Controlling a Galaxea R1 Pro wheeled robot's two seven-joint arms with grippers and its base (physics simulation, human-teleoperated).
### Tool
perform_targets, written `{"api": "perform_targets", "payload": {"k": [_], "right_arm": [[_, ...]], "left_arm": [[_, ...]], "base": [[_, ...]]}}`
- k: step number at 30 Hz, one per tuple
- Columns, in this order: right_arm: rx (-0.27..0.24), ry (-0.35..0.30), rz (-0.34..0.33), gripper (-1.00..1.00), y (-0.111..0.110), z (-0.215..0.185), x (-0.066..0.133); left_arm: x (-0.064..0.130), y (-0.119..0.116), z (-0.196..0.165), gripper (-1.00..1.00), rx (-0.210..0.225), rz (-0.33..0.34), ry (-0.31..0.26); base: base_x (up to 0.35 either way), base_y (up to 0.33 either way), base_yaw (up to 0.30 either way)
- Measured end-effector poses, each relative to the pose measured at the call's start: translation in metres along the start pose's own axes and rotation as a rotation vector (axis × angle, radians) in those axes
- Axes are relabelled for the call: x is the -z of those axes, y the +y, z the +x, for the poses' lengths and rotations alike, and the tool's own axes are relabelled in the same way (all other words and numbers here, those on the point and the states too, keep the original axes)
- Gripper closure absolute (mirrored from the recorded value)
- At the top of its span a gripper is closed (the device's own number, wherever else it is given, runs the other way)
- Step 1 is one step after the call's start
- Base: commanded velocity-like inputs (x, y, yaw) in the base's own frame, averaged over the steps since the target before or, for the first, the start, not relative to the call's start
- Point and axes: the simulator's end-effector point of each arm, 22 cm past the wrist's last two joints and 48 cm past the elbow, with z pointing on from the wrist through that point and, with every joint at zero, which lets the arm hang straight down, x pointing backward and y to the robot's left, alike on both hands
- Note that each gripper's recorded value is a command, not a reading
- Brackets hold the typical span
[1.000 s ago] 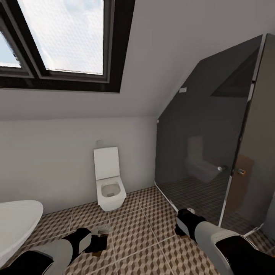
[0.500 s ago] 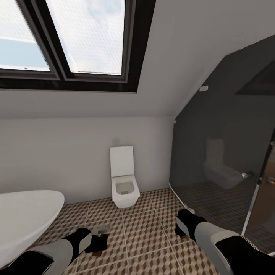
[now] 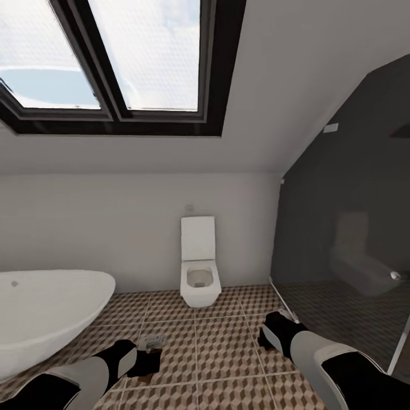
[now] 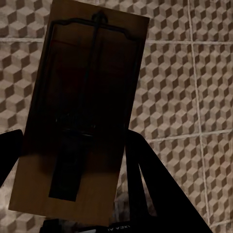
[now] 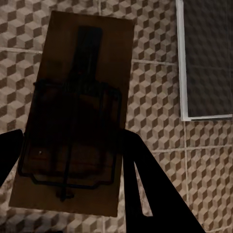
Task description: Take the four mousetraps from the cabinet in the bathroom and place them on the bathroom floor. Make sure all four end up on the same floor surface, and ensure that at least two of them are either under or directly next to the same bathroom sink.
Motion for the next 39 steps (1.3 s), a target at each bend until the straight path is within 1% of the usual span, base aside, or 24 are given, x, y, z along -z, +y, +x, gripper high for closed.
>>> {"api": "perform_targets", "payload": {"k": [3,9,13,14,16,18,19,21,27,31,39], "right_arm": [[-0.009,-0.025,-0.01,1.0,0.004,0.002,-0.004],[-0.019,-0.032,-0.022,1.0,0.009,0.009,-0.008],[-0.031,-0.043,-0.078,1.0,0.02,0.008,-0.008],[-0.04,-0.05,-0.103,1.0,0.025,0.007,-0.008],[-0.054,-0.051,-0.121,1.0,0.029,0.009,-0.009],[-0.092,-0.045,-0.147,1.0,0.035,0.012,-0.01],[-0.121,-0.043,-0.161,1.0,0.038,0.014,-0.01],[-0.132,-0.042,-0.166,1.0,0.039,0.014,-0.01],[-0.142,-0.04,-0.171,1.0,0.04,0.015,-0.01],[-0.14,-0.038,-0.171,1.0,0.041,0.016,-0.011],[-0.137,-0.037,-0.167,1.0,0.04,0.016,-0.011]], "left_arm": [[0.0,0.0,0.0,1.0,0.0,0.0,0.001],[-0.001,0.0,0.001,1.0,0.0,0.0,0.002],[-0.001,0.0,0.001,1.0,0.001,0.0,0.002],[-0.001,0.0,0.0,1.0,0.001,0.0,-0.001],[-0.001,0.0,-0.003,1.0,-0.002,0.0,-0.016],[-0.001,0.0,-0.01,1.0,-0.006,0.0,-0.048],[0.0,0.0,-0.013,1.0,0.0,0.002,-0.061],[0.0,-0.001,-0.014,1.0,0.009,0.006,-0.067],[0.0,0.0,-0.015,1.0,0.026,0.009,-0.073],[-0.001,0.0,-0.015,1.0,0.028,0.009,-0.072],[-0.001,0.0,-0.015,1.0,0.029,0.009,-0.072]], "base": [[0.0,-0.296,0.291],[0.0,-0.296,0.139],[0.0,-0.239,0.02],[0.0,-0.083,0.005],[0.0,-0.05,0.003],[0.004,-0.015,0.001],[0.023,-0.007,0.0],[0.096,0.03,0.0],[0.244,0.118,-0.13],[0.303,0.16,-0.157],[0.311,0.164,-0.026]]}}
